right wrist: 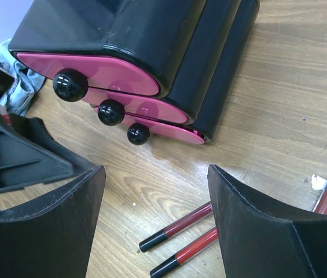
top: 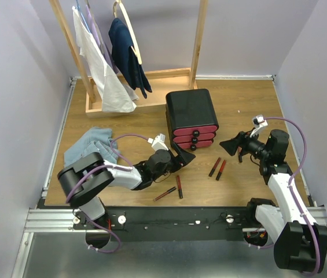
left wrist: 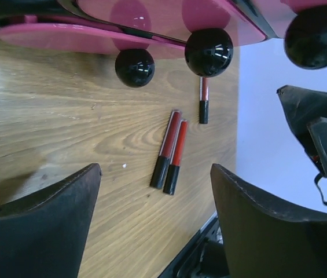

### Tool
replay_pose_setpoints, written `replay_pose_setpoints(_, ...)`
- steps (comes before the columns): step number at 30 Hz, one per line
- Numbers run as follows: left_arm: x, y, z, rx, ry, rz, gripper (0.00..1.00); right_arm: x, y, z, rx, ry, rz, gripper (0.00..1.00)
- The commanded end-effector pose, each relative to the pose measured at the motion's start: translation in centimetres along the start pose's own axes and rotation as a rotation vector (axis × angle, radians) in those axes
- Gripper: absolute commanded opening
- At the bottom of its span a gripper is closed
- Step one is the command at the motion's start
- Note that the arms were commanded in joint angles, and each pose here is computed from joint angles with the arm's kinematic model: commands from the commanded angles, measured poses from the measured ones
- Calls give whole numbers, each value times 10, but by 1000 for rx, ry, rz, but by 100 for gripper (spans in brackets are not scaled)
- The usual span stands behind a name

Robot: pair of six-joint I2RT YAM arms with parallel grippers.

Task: Organize the makeup
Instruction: Open the drawer in the storage box.

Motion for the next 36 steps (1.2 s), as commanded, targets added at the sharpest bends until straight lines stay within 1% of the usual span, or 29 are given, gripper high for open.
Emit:
replay_pose_setpoints(1, -16, 5, 18, -92, -87, -122, 80, 0, -3, 0, -4, 12, -5, 79)
replay_pose_setpoints(8, -3, 14, 36, -208, -70, -209, 71, 0, -1, 0, -5, 10, -7, 79)
replay_pose_setpoints(13, 3, 13, 50, -232, -83, -277, 67, -1, -2, 0, -4, 7, -8, 79)
replay_pose_setpoints(15, 9, 14, 54, -254, -74, -313, 66, -1, -2, 0, -4, 7, -8, 79)
replay_pose_setpoints(21, 15, 21, 60, -327, -33, -351, 63, -1, -2, 0, -3, 7, -7, 79)
replay_pose_setpoints(25, 19, 26, 66, -374, -5, -404, 61, -1, -1, 0, -5, 9, -9, 79)
replay_pose_setpoints(30, 23, 21, 75, -371, 39, -415, 58, -1, -2, 0, -4, 7, -8, 79)
replay_pose_setpoints(34, 27, 20, 78, -372, 57, -421, 51, -1, -2, 0, -3, 5, -7, 79)
replay_pose_setpoints(36, 28, 20, 79, -376, 66, -423, 50, -2, -3, 0, -1, 5, -5, 79)
Point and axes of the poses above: each gripper's point midway between its finger pads, its own z axis out along the fingers, its own x axis along the line the jaws close on, y = z × x, the point moved 3 cm from there along -z, back along the fingers, and after that the axes turned 6 degrees about -z, right-handed, at the moved point
